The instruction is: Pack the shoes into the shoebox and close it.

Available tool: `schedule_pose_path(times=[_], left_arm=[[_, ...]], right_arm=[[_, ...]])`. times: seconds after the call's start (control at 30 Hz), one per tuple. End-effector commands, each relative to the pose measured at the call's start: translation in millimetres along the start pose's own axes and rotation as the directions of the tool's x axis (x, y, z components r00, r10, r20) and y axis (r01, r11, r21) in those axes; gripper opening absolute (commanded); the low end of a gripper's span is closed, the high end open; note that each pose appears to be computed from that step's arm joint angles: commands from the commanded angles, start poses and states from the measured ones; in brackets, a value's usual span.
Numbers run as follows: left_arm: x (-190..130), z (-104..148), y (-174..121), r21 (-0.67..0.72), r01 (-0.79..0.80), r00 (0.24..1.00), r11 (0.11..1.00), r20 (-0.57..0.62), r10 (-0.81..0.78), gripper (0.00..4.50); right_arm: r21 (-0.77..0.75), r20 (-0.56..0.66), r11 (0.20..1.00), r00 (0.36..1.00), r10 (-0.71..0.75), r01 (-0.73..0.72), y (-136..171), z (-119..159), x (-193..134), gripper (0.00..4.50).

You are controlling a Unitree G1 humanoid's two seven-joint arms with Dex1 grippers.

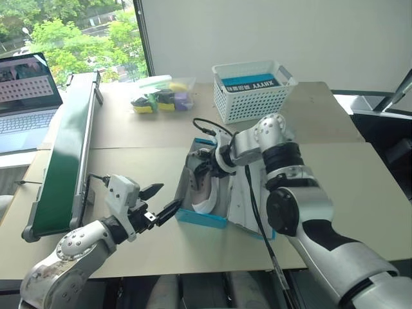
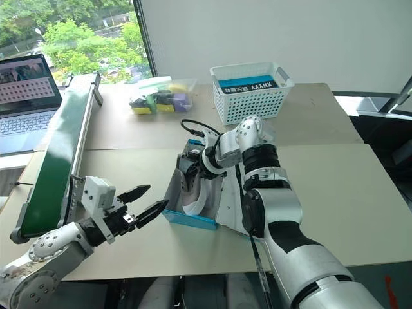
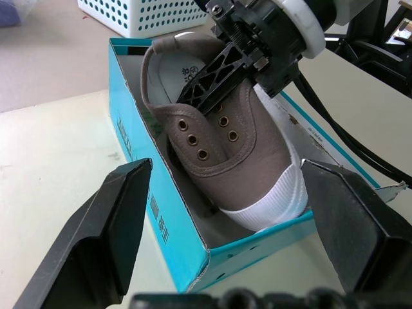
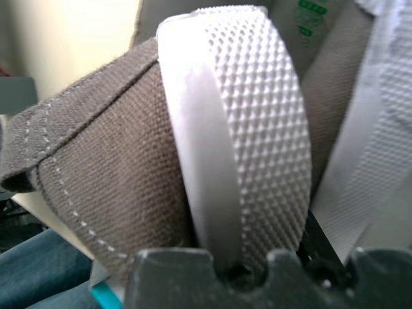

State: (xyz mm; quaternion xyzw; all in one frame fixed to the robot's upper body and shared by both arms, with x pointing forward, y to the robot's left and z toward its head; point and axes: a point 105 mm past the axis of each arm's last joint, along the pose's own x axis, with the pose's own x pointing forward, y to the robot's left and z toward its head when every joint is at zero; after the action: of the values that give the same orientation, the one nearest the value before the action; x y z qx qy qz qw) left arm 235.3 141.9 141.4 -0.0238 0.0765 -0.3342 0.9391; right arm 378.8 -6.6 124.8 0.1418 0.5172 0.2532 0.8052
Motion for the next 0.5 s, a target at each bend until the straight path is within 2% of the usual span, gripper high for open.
schedule_pose_path(times=[0.03, 0.13, 0.2, 0.3, 0.37, 0.5], left_arm=[[-0.5, 9.4, -8.7, 0.043, 0.014, 0.999, 0.999, 0.038, -0.016, 3.94], [-0.7, 9.6, -8.4, 0.046, 0.009, 0.999, 0.999, 0.039, -0.010, 3.94], [-0.8, 9.4, -8.0, 0.047, 0.005, 0.999, 0.999, 0.038, -0.007, 4.03], [-0.6, 9.0, -7.1, 0.048, 0.004, 0.999, 0.999, 0.036, -0.005, 4.03], [0.2, 8.8, -6.5, 0.048, 0.004, 0.999, 0.999, 0.035, -0.006, 4.03], [1.7, 9.0, -4.3, 0.051, 0.005, 0.999, 0.999, 0.033, -0.007, 4.03]], right_arm=[[-0.016, 0.057, 0.997, 0.995, -0.079, 0.080, -10.1, 8.7, 5.5, 0.42], [-0.045, 0.103, 0.993, 0.989, -0.105, 0.110, -12.9, 16.7, 5.1, 0.42], [-0.059, 0.113, 0.993, 0.989, -0.091, 0.098, -9.9, 19.7, 3.3, 1.38], [-0.049, 0.151, 0.996, 0.987, -0.062, 0.070, -4.4, 28.2, -2.7, 2.22], [-0.046, 0.178, 0.997, 0.983, -0.047, 0.056, -2.0, 33.8, -7.2, 3.09], [-0.052, 0.221, 0.998, 0.975, -0.014, 0.026, 3.6, 43.7, -22.0, 4.23]])
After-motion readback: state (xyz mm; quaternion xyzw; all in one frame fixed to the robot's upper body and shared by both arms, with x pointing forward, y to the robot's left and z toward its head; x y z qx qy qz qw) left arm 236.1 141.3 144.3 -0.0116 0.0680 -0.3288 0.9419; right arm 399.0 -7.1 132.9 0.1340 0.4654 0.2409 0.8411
